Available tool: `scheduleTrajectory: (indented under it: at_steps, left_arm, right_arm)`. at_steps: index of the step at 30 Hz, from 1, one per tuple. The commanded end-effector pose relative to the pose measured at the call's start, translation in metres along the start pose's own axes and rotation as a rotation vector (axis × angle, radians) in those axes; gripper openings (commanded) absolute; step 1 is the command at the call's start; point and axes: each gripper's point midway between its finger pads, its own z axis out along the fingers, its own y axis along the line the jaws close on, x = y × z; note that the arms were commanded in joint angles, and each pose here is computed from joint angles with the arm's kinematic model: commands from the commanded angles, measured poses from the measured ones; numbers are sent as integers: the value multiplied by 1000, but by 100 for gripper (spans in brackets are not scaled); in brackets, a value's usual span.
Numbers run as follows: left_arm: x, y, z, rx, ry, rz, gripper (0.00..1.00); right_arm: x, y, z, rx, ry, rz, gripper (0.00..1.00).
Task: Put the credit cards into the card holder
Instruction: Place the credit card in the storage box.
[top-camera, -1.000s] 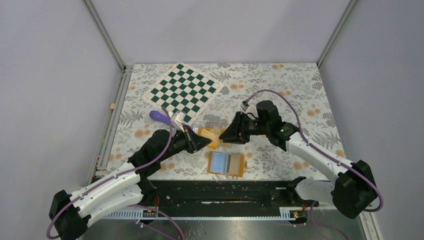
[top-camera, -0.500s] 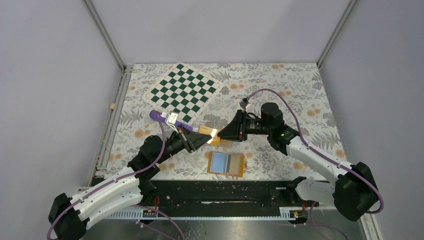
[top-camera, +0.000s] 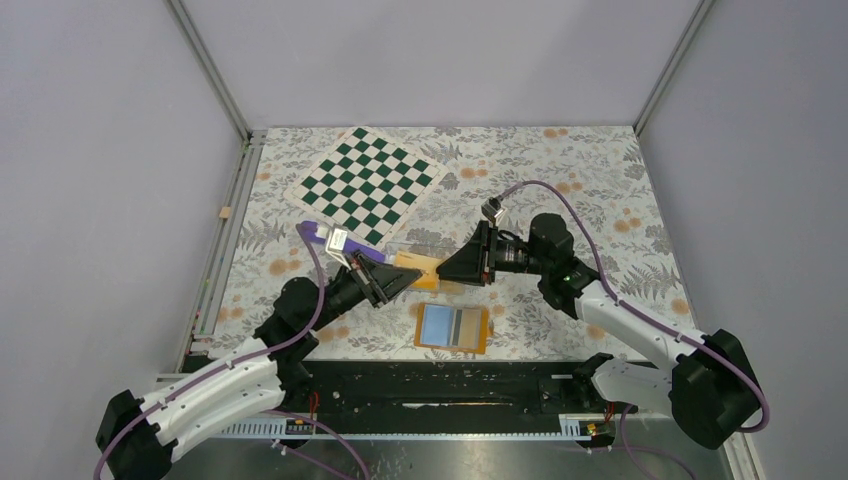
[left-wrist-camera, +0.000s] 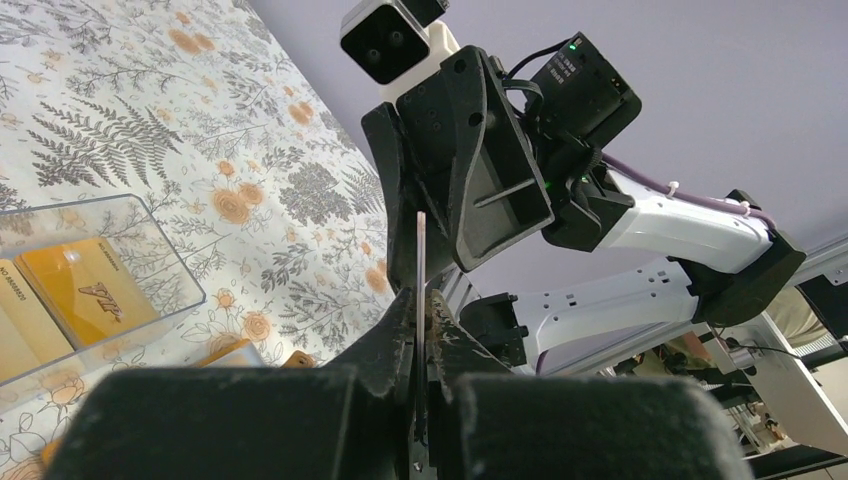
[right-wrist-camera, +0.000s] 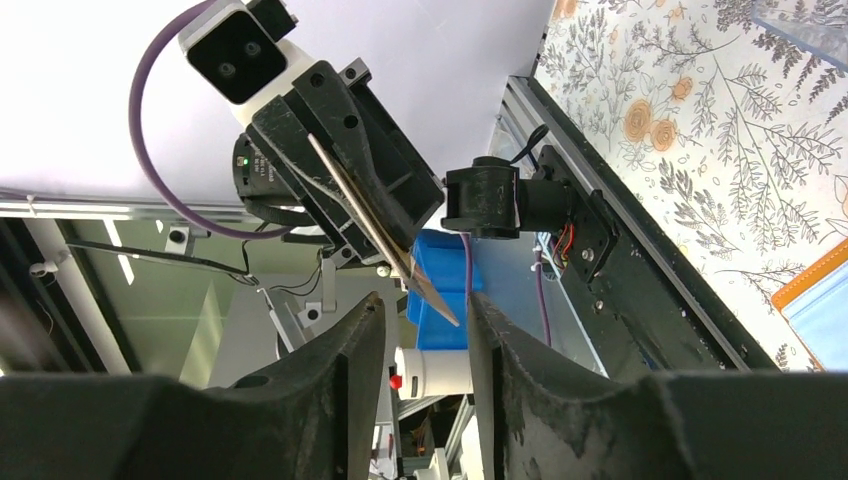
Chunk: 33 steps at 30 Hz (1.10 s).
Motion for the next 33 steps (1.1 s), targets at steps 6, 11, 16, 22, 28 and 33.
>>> scheduleTrajectory:
  at_steps: [6, 11, 16, 22, 28, 33]
  left_arm:
    - [-20, -20, -7, 100, -111, 3, 0]
    - [-26, -21, -8, 101, -145, -19, 0]
    - [-28, -25, -7, 114, -150, -25, 0]
    - [-28, -24, -8, 117, -153, -38, 0]
    - [-33, -18, -7, 67, -169, -58, 0]
    - [-39, 0, -1, -73, -167, -54, 0]
  right_arm:
    - [12, 18, -10, -68, 29, -114, 44]
    - [20, 8, -12, -41, 72, -143, 40]
    - [19, 6, -11, -54, 58, -130, 39]
    - [16, 11, -8, -85, 58, -126, 37]
    - [14, 10, -6, -58, 64, -117, 37]
    - [7, 10, -1, -37, 16, -73, 39]
